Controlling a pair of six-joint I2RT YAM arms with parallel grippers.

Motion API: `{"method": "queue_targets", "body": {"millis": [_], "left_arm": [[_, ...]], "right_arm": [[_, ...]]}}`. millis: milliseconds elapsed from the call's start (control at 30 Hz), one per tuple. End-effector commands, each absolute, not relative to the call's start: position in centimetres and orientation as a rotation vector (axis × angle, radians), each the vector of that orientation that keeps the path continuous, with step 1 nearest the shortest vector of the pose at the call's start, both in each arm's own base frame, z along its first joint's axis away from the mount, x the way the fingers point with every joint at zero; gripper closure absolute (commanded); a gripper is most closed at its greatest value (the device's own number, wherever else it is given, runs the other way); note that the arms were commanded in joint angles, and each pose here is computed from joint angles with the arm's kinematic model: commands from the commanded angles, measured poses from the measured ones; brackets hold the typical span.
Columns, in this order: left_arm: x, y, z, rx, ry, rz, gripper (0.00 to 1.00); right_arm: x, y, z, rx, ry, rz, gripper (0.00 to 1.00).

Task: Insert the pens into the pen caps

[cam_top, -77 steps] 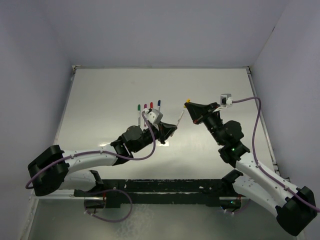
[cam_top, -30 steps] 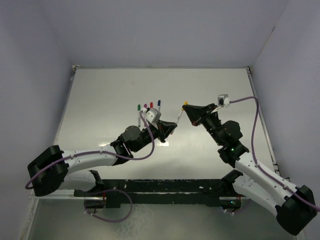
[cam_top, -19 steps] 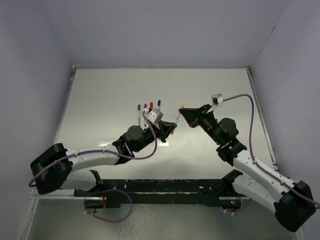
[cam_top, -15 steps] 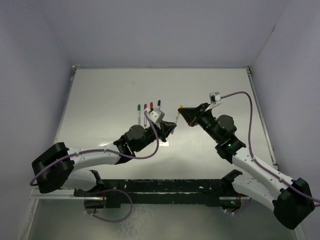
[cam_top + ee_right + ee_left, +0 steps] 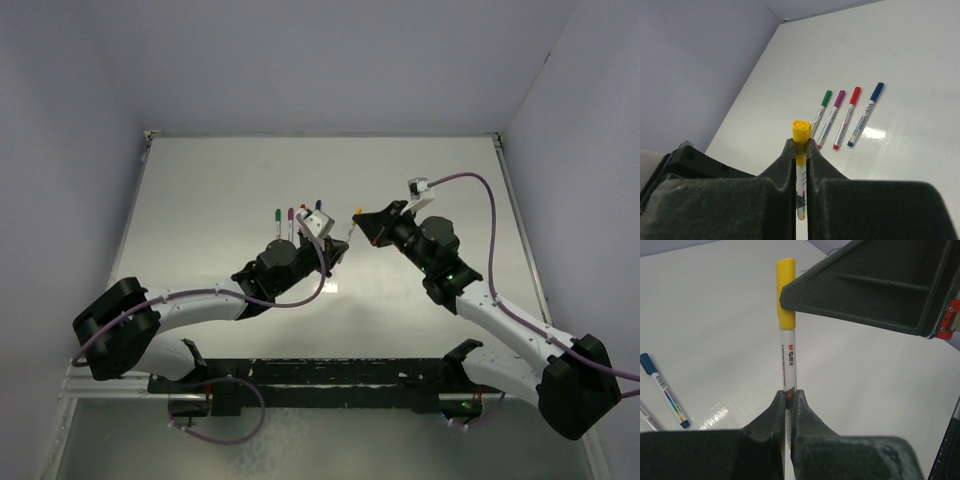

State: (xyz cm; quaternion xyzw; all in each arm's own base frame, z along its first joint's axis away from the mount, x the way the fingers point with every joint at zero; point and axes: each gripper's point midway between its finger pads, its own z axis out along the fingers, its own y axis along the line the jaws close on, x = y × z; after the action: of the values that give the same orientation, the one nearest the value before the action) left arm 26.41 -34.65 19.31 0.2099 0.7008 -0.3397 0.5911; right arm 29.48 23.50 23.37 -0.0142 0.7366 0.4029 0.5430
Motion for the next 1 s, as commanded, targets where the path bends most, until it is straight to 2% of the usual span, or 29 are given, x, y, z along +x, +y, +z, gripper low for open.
{"method": "queue_targets", "body": {"millis": [0, 333, 600, 633, 833, 900, 967], "left_arm": [[28.8, -34.7, 35.0, 0.309, 1.188, -0.895, 1.00], [29.2, -35.2, 38.5, 0.317, 1.108, -0.886, 1.00], [29.7, -35.4, 33.4, 0.329, 1.268, -0.870, 1.00], [29.7, -35.4, 32.0, 0.332, 1.308, -0.864, 1.00], [30.1, -35.9, 21.6, 0.362, 1.643, -0.799, 1.00], [30.2, -36.3, 18.2, 0.380, 1.762, -0.767, 1.00], [30.4, -36.7, 15.2, 0.390, 1.865, -0.736, 1.00]], "right_arm": [[25.8, 25.1, 16.0, -0.152, 2.051, 0.969, 1.00], [24.8, 25.7, 11.9, -0.166, 2.182, 0.918, 1.00], [27.8, 24.3, 15.7, -0.095, 2.039, 0.789, 1.00], [28.4, 23.9, 16.8, -0.074, 2.001, 0.763, 0.97], [30.3, 20.6, 24.2, 0.059, 1.770, 0.653, 0.59], [30.2, 19.5, 26.1, 0.088, 1.705, 0.629, 0.53], [30.0, 18.6, 27.7, 0.100, 1.650, 0.612, 0.52]]}}
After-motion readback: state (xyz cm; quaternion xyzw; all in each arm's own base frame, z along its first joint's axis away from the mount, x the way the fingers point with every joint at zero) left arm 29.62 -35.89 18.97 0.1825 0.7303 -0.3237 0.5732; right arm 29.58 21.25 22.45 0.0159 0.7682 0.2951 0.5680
